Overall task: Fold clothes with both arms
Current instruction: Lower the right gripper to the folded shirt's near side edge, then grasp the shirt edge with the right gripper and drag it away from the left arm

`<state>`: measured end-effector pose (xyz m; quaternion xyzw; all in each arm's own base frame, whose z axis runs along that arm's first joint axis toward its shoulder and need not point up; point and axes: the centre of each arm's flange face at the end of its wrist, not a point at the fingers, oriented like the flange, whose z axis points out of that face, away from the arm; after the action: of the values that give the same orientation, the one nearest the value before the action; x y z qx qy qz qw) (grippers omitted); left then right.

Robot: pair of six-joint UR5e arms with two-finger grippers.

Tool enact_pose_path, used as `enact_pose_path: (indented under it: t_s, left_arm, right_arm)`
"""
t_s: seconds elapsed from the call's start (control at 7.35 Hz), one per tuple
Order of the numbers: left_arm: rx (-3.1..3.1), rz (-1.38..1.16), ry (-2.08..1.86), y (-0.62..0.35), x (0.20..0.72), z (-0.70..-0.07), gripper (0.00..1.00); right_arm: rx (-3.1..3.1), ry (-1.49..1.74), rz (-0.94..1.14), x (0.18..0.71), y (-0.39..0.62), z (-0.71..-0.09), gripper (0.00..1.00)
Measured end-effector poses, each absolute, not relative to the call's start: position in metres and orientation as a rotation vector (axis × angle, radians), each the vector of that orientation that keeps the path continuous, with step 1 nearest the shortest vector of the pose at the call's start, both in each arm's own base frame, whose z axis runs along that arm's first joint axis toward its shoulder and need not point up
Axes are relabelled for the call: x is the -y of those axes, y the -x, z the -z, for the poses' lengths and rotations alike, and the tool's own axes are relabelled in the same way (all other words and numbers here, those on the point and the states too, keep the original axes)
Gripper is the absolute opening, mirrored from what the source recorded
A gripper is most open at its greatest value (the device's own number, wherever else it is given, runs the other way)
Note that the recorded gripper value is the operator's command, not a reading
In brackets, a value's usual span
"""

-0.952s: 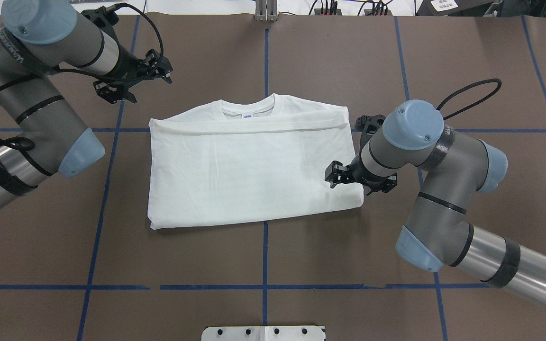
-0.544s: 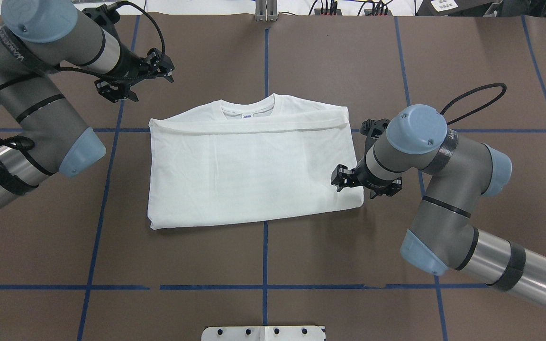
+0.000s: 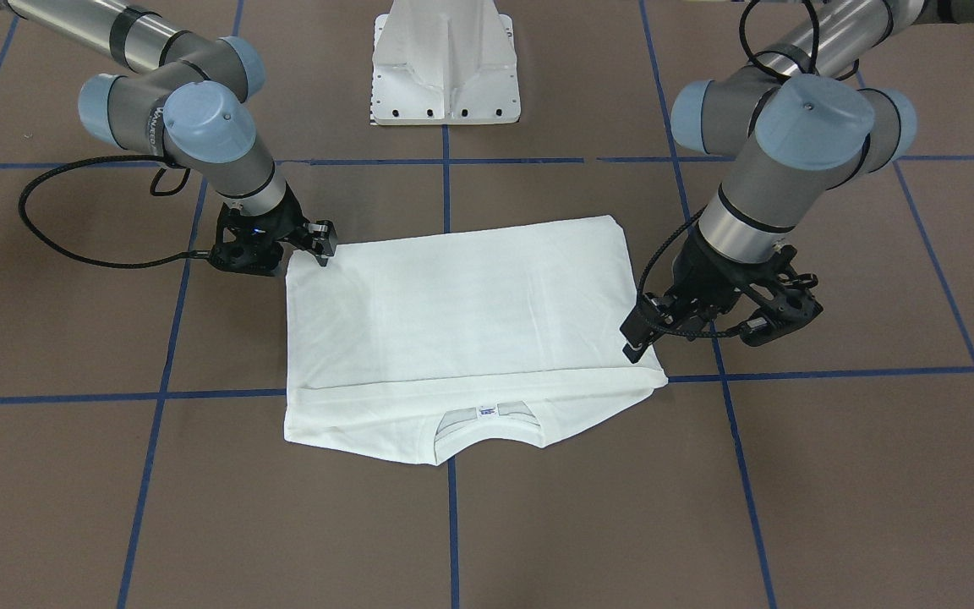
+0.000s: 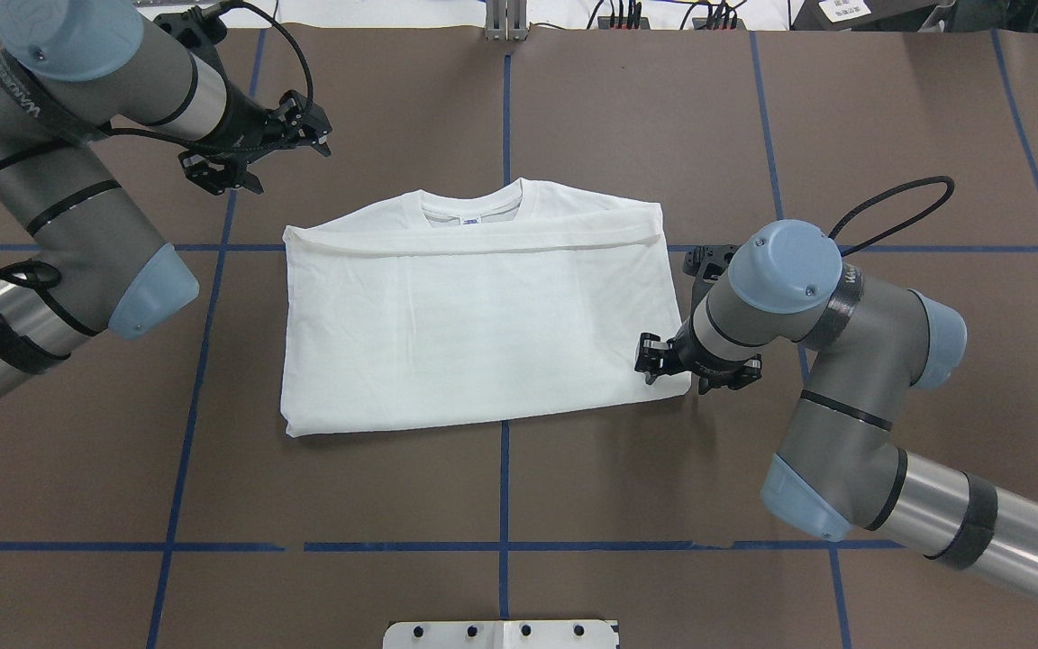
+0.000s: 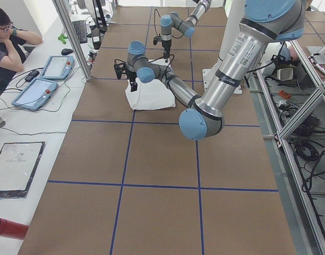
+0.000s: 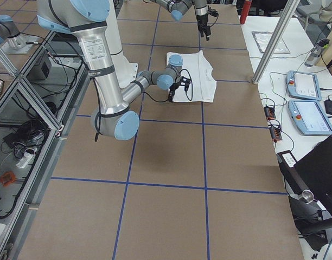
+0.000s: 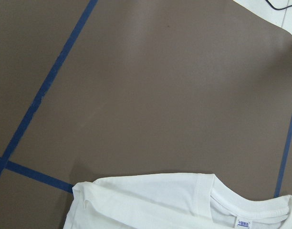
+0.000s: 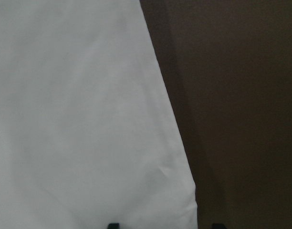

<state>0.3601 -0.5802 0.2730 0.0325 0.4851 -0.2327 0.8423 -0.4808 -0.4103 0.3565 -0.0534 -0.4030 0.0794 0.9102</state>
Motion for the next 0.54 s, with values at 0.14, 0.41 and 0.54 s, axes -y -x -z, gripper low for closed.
enact_pose_path:
  t_s: [0.14,0.41,0.54]
  left_arm:
    - [-1.024,0.491,-0.069,-0.3602,0.5799,-0.2730,0.99]
    - [-1.021,0.492,-0.067,-0.3603,0.5798,-0.2726,0.98]
    - [-1.017,0.494,-0.065,-0.3603,0.5799,-0.2716,0.98]
  right_arm:
    - [0.830,0.112,-0.160,0.4081,0.4827,-0.3567,0.06]
    - [0.832,0.116,-0.157,0.4072,0.4825,-0.3564,0.00]
    - [0.835,0.118,-0.156,0.4062,0.4795,-0.3565,0.00]
